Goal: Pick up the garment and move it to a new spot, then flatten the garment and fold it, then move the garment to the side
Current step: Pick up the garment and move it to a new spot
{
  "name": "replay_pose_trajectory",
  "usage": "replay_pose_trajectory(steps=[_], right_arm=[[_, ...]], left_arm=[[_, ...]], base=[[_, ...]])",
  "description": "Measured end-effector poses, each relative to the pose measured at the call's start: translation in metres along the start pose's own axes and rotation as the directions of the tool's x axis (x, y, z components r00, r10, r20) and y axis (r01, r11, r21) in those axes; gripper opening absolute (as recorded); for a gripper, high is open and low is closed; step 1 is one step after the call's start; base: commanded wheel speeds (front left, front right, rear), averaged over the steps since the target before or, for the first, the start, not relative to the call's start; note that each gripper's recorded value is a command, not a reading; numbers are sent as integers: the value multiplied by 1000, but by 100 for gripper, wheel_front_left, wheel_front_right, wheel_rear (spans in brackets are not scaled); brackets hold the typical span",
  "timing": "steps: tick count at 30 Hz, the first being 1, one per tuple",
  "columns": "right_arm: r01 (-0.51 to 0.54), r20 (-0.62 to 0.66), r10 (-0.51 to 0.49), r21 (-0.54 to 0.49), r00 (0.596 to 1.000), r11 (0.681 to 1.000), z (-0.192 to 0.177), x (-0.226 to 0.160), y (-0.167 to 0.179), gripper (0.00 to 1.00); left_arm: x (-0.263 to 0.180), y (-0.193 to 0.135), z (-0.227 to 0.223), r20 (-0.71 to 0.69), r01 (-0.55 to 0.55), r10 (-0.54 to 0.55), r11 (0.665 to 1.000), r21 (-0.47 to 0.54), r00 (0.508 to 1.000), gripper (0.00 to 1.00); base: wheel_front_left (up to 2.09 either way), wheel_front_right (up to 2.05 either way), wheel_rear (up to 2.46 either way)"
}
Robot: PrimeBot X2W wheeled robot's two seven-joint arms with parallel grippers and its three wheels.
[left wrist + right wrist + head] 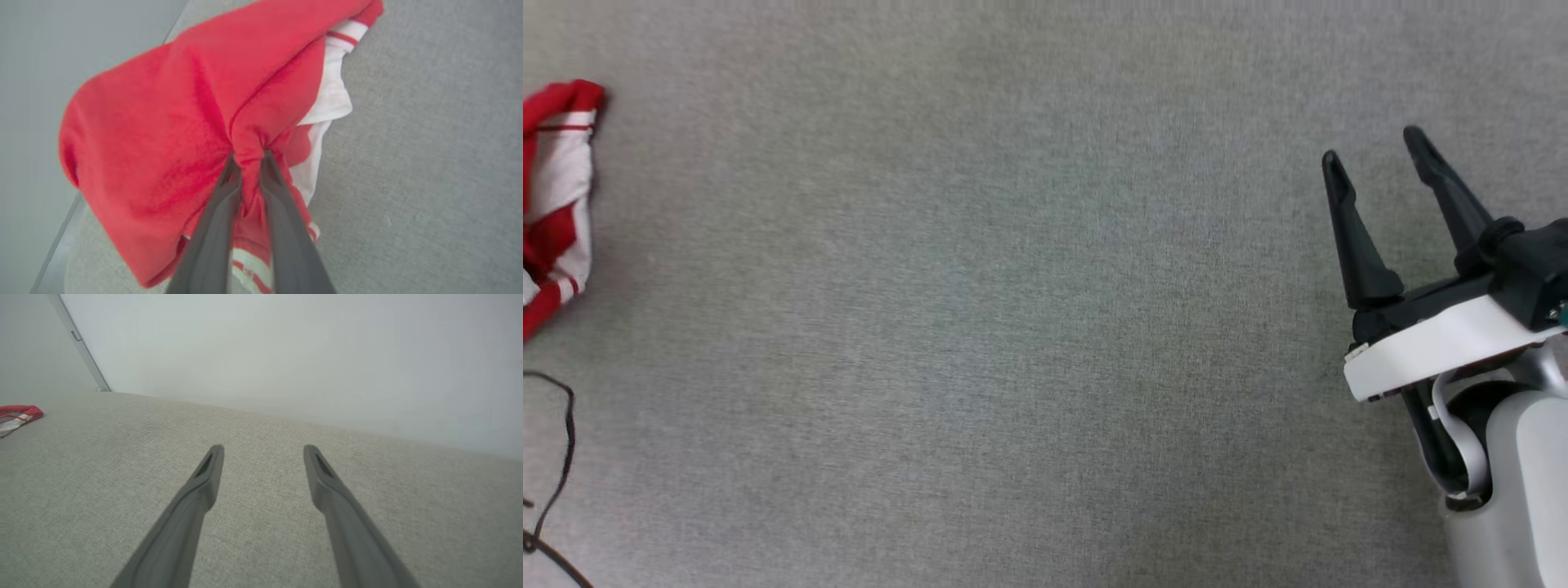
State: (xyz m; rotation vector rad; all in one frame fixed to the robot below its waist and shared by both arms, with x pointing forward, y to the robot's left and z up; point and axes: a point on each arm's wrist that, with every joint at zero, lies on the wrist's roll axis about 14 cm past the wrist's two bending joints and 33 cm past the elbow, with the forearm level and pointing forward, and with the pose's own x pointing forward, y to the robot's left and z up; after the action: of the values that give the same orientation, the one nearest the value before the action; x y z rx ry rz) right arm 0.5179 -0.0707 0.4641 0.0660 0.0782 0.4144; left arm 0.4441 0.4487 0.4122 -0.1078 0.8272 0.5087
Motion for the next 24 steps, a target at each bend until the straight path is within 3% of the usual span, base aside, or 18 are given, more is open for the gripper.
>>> replay_pose_trajectory(steps=[3,6,13,14,18,21,24], right_arm=[[-4,23,4,1,1000,1000,13,-5,6,100],[-3,46,3,5,999,1000,25,-12,10,100],[37,90,-37,2,995,999,51,-39,11,100],[37,90,-37,2,995,999,51,-39,11,100],[56,114,-56,1,992,998,65,-57,13,100],[74,127,-73,-1,989,997,73,-70,12,100],[110,125,-109,-4,986,994,75,-86,4,100]], left_arm=[[-18,5,36,157,-7,5,1000,16,988,0],[-41,11,71,325,-17,6,999,29,946,0],[-108,0,141,663,51,-60,998,33,747,0],[-108,0,141,663,51,-60,998,33,747,0],[-137,-22,155,753,138,-115,990,32,648,0],[-154,-51,158,790,211,-175,976,60,587,0],[-158,-91,145,788,297,-255,950,96,560,0]], base=[[0,0,0],[0,0,0],[0,0,0],[0,0,0],[0,0,0],[0,0,0],[0,0,0]])
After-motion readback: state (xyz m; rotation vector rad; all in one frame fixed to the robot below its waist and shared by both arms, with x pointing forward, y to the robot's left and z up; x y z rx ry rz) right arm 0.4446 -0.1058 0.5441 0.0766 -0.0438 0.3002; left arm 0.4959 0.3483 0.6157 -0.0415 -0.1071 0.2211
